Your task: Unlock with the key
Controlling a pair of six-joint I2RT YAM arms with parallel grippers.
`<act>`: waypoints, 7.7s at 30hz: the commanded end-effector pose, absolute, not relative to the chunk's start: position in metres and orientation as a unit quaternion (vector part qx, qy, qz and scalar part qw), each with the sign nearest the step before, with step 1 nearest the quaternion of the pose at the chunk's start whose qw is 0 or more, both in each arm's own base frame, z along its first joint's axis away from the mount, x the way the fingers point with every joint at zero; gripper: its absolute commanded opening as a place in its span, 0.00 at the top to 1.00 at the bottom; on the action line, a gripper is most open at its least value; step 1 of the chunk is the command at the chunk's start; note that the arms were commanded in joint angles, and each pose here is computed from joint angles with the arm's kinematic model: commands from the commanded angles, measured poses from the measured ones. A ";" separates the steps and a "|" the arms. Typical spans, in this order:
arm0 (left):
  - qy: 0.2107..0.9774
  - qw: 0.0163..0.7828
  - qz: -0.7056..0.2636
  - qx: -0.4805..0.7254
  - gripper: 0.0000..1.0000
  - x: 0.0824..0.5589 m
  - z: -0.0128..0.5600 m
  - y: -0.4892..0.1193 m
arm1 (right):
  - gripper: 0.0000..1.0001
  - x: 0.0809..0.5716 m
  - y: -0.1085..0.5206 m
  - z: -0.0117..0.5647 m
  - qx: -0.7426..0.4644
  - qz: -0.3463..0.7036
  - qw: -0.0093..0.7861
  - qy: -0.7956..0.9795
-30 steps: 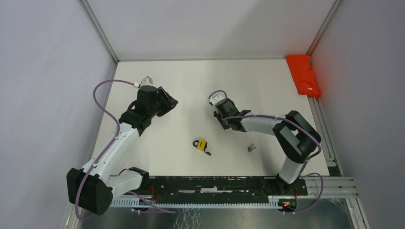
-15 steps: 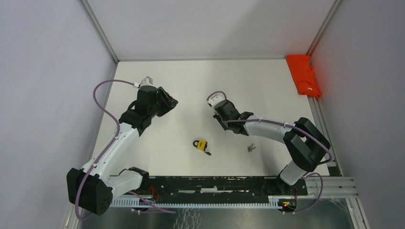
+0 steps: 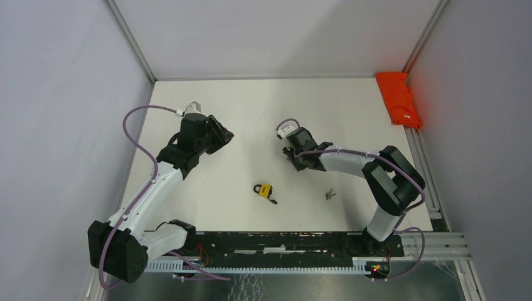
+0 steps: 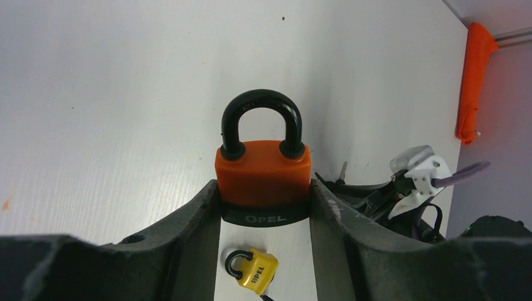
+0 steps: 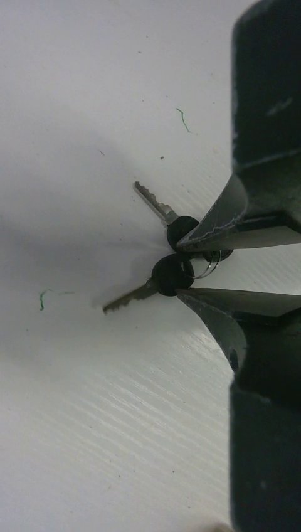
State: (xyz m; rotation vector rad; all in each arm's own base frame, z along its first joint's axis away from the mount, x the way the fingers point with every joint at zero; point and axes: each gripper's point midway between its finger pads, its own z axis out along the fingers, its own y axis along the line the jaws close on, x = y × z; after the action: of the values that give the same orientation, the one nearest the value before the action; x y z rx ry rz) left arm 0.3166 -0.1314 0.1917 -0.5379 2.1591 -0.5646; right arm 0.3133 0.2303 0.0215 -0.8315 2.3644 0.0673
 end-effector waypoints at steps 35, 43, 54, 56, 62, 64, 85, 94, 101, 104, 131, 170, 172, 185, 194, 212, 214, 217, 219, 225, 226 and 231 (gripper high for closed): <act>0.842 0.445 -0.243 -0.183 0.98 0.322 0.207 -0.135 | 0.93 0.291 0.241 -0.013 -0.338 0.101 0.237 0.905; 0.842 0.445 -0.245 -0.181 0.98 0.323 0.208 -0.136 | 0.78 0.284 0.245 -0.006 -0.342 0.120 0.233 0.902; 0.841 0.447 -0.249 -0.178 0.98 0.323 0.210 -0.137 | 0.64 0.275 0.258 0.005 -0.358 0.167 0.236 0.888; 0.840 0.448 -0.249 -0.178 0.98 0.322 0.211 -0.137 | 0.60 0.274 0.261 0.008 -0.359 0.179 0.241 0.884; 0.840 0.446 -0.254 -0.176 0.98 0.323 0.210 -0.140 | 0.56 0.272 0.266 0.002 -0.367 0.188 0.229 0.882; 0.841 0.445 -0.254 -0.175 0.98 0.322 0.210 -0.140 | 0.56 0.269 0.267 -0.002 -0.367 0.188 0.223 0.883; 0.840 0.448 -0.252 -0.173 0.98 0.320 0.210 -0.138 | 0.59 0.235 0.250 -0.032 -0.403 0.096 0.183 0.892; 0.840 0.445 -0.257 -0.174 0.98 0.321 0.210 -0.140 | 1.00 0.237 0.236 -0.040 -0.402 0.061 0.178 0.896; 0.839 0.449 -0.256 -0.172 0.98 0.322 0.214 -0.140 | 1.00 0.269 0.233 -0.008 -0.369 0.012 0.246 0.896; 0.838 0.450 -0.258 -0.172 0.98 0.322 0.216 -0.140 | 1.00 0.279 0.229 0.010 -0.354 -0.003 0.274 0.894; 0.822 0.411 -0.389 -0.071 0.98 0.309 0.223 -0.194 | 0.44 0.225 0.009 0.047 0.152 -0.080 0.283 0.943; 0.822 0.436 -0.362 -0.054 0.98 0.290 0.244 -0.178 | 0.58 0.254 0.027 0.012 0.170 0.052 0.260 0.949; 0.822 0.442 -0.354 -0.058 0.98 0.291 0.248 -0.174 | 0.57 0.261 0.035 0.013 0.152 0.055 0.258 0.952; 0.828 0.448 -0.328 -0.082 0.98 0.300 0.254 -0.165 | 0.55 0.325 0.104 0.028 0.039 0.087 0.277 0.956; 0.830 0.450 -0.315 -0.092 0.98 0.319 0.258 -0.166 | 0.51 0.359 0.145 0.086 -0.065 0.128 0.328 0.934; 0.840 0.438 -0.307 -0.092 0.98 0.330 0.245 -0.169 | 0.34 0.368 0.057 0.112 -0.026 0.005 0.374 0.927; 0.840 0.437 -0.308 -0.090 0.98 0.331 0.241 -0.169 | 0.34 0.363 0.050 0.103 -0.015 0.005 0.366 0.930; 0.843 0.427 -0.315 -0.085 0.98 0.333 0.236 -0.174 | 0.33 0.357 0.042 0.090 -0.005 -0.007 0.346 0.938; 0.843 0.423 -0.322 -0.084 0.98 0.334 0.233 -0.177 | 0.33 0.351 0.036 0.081 0.001 -0.020 0.324 0.946; 0.843 0.413 -0.336 -0.079 0.98 0.334 0.226 -0.182 | 0.33 0.313 0.025 0.047 0.014 -0.036 0.277 0.960; 0.843 0.411 -0.339 -0.078 0.98 0.335 0.226 -0.184 | 0.33 0.308 0.023 0.043 0.013 -0.041 0.271 0.962; 0.842 0.406 -0.348 -0.072 0.98 0.335 0.223 -0.188 | 0.33 0.293 0.013 0.027 0.019 -0.064 0.250 0.966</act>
State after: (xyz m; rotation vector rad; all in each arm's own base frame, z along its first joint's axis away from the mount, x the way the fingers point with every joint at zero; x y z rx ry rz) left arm 0.3251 -0.1799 0.2032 -0.2592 2.2155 -0.8191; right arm 0.2929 0.0234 0.0242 0.0068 2.6564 -0.1074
